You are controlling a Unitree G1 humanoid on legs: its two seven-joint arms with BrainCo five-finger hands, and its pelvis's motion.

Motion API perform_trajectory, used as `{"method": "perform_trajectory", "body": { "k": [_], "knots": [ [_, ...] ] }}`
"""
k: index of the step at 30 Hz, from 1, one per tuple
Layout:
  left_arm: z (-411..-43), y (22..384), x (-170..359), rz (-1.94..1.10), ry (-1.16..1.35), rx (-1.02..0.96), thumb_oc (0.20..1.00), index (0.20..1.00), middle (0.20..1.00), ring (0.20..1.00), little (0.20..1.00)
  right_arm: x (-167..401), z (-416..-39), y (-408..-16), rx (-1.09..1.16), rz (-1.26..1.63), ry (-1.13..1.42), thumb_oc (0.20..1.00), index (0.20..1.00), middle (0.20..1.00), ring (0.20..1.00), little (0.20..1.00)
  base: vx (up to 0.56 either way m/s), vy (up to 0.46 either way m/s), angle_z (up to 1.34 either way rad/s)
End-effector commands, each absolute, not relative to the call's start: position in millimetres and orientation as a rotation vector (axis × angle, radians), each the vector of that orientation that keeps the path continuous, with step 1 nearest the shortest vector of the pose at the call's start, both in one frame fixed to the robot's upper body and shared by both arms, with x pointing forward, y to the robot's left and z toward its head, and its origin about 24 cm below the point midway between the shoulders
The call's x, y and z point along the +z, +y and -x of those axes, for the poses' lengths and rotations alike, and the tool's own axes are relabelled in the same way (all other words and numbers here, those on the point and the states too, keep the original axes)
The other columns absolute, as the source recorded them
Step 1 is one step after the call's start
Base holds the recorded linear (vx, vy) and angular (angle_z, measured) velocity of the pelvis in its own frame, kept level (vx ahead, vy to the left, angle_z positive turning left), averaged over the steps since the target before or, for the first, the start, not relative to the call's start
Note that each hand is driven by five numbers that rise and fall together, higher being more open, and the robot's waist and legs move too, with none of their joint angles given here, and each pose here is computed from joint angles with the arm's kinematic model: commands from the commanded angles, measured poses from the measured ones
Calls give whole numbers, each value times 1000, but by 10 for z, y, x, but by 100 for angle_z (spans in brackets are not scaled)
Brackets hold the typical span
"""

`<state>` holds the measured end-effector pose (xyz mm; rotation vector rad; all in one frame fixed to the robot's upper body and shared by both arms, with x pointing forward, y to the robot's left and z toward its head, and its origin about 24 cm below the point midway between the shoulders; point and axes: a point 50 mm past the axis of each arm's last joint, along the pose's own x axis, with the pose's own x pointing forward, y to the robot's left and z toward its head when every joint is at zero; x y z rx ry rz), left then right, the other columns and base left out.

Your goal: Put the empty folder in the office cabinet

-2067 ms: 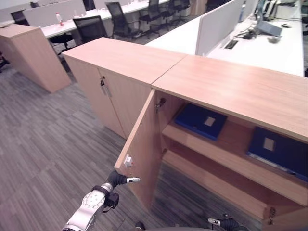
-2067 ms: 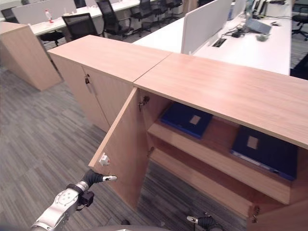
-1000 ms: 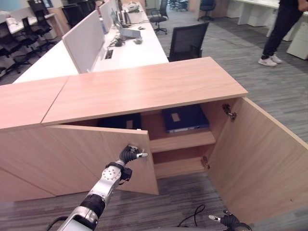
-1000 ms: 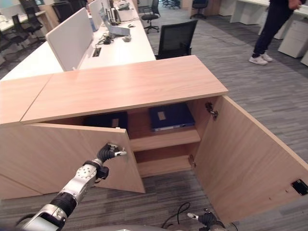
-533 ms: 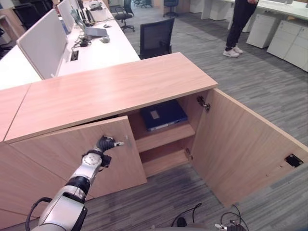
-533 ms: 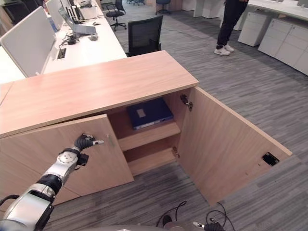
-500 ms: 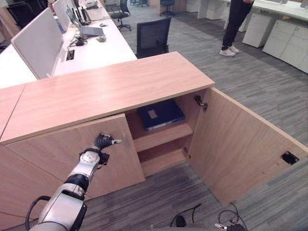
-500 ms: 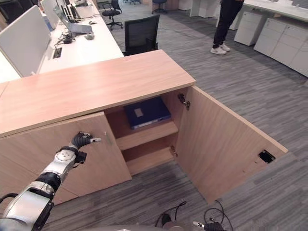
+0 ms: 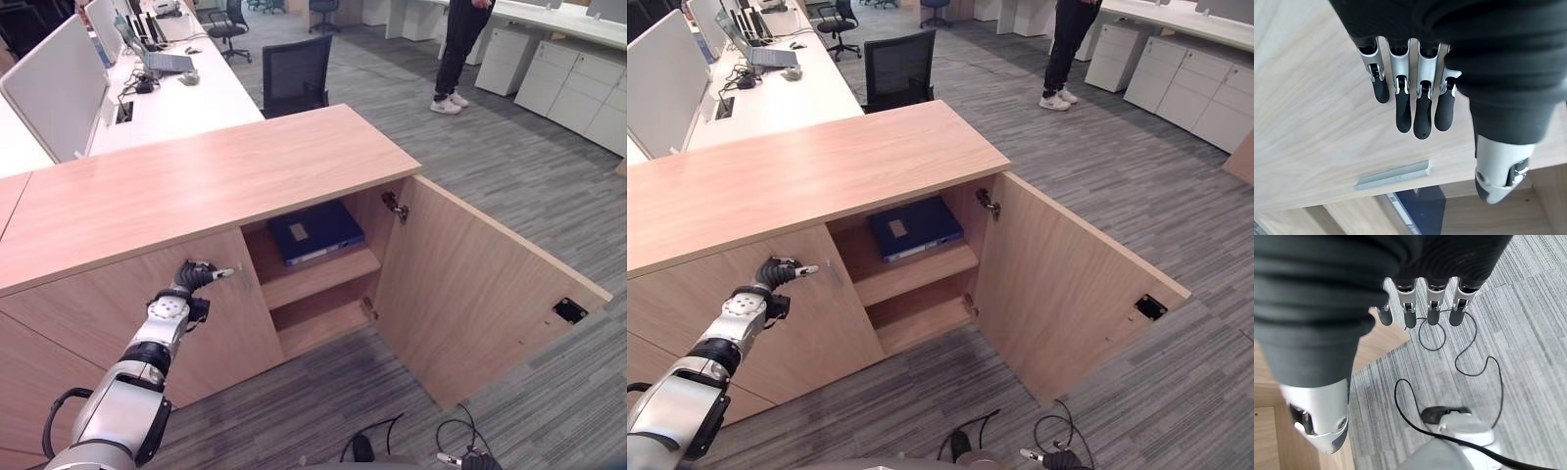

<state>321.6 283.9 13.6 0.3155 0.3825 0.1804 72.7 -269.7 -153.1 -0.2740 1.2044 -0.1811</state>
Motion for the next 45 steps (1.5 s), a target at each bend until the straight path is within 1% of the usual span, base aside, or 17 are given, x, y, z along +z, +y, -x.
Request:
{"method": "perform_trajectory", "body": {
  "k": [1, 2, 4, 7, 9, 10, 11, 13, 16, 18, 27, 29, 34, 37, 41, 42, 45],
  "knots": [
    [-3528, 2849, 722, -290, 143, 218, 1000, 1000, 1000, 1000, 1000, -1548, -676, -2687, -199, 255, 1211, 1000, 1000, 1000, 1000, 1000, -40, 7, 5],
    [-3535, 2743, 703, -293, 127, 183, 1000, 1000, 1000, 1000, 1000, -1552, -673, -2676, -198, 253, 1213, 1000, 1000, 1000, 1000, 1000, -44, 12, 7],
    [-3423, 2273, 569, -285, 55, 3, 1000, 1000, 1000, 1000, 1000, -1566, -662, -2655, -222, 227, 1224, 1000, 1000, 1000, 1000, 1000, -72, 29, 14],
    [-3153, 2007, 343, -203, 63, -105, 1000, 1000, 1000, 1000, 1000, -1573, -666, -2646, -254, 199, 1228, 1000, 1000, 1000, 1000, 1000, -49, 30, 22],
    [-2864, 1753, 111, -170, 111, -226, 1000, 1000, 1000, 1000, 1000, -1590, -652, -2610, -275, 170, 1237, 1000, 1000, 1000, 1000, 1000, -54, 14, 5],
    [-2809, 1697, 51, -177, 133, -260, 1000, 1000, 1000, 1000, 1000, -1587, -682, -2604, -278, 163, 1228, 1000, 1000, 1000, 1000, 1000, -135, -7, 6],
    [-2778, 1641, 18, -189, 146, -285, 1000, 1000, 1000, 1000, 1000, -1559, -820, -2608, -289, 161, 1189, 1000, 1000, 1000, 1000, 1000, -230, -37, 11],
    [-2749, 1664, 7, -185, 158, -289, 1000, 1000, 1000, 1000, 1000, -1499, -1038, -2626, -294, 173, 1124, 1000, 1000, 1000, 1000, 1000, -272, -83, 3],
    [-2619, 1747, -146, -184, 231, -291, 1000, 1000, 1000, 1000, 1000, -1490, -1125, -2563, -253, 189, 1103, 1000, 1000, 1000, 1000, 1000, -104, -79, -90],
    [-2489, 1775, -279, -168, 286, -278, 1000, 1000, 1000, 1000, 1000, -1508, -1049, -2572, -265, 175, 1123, 1000, 1000, 1000, 1000, 1000, 20, -174, -73],
    [-2422, 1828, -440, -151, 356, -215, 1000, 1000, 1000, 1000, 1000, -1499, -951, -2692, -301, 195, 1149, 1000, 1000, 1000, 1000, 1000, 73, -189, -54],
    [-2404, 1815, -486, -131, 381, -209, 1000, 1000, 1000, 1000, 1000, -1454, -994, -2792, -352, 175, 1123, 1000, 1000, 1000, 1000, 1000, 47, -275, -28],
    [-2375, 1844, -494, -105, 384, -185, 1000, 1000, 1000, 1000, 1000, -1393, -1038, -2922, -394, 179, 1101, 1000, 1000, 1000, 1000, 1000, 14, -176, -53],
    [-2357, 1844, -517, -99, 392, -178, 1000, 1000, 1000, 1000, 1000, -1377, -1056, -2951, -400, 185, 1095, 1000, 1000, 1000, 1000, 1000, 23, -77, -55],
    [-2262, 1856, -568, -88, 416, -180, 1000, 1000, 1000, 1000, 1000, -1308, -1040, -3125, -455, 201, 1093, 1000, 1000, 1000, 1000, 1000, 161, -17, -55],
    [-2246, 1869, -574, -96, 420, -189, 1000, 1000, 1000, 1000, 1000, -1238, -1135, -3211, -474, 208, 1054, 1000, 1000, 1000, 1000, 1000, 114, -7, -61],
    [-2242, 1887, -578, -96, 420, -182, 1000, 1000, 1000, 1000, 1000, -1211, -1175, -3240, -481, 211, 1040, 1000, 1000, 1000, 1000, 1000, 73, 4, -21]
  ]
}}
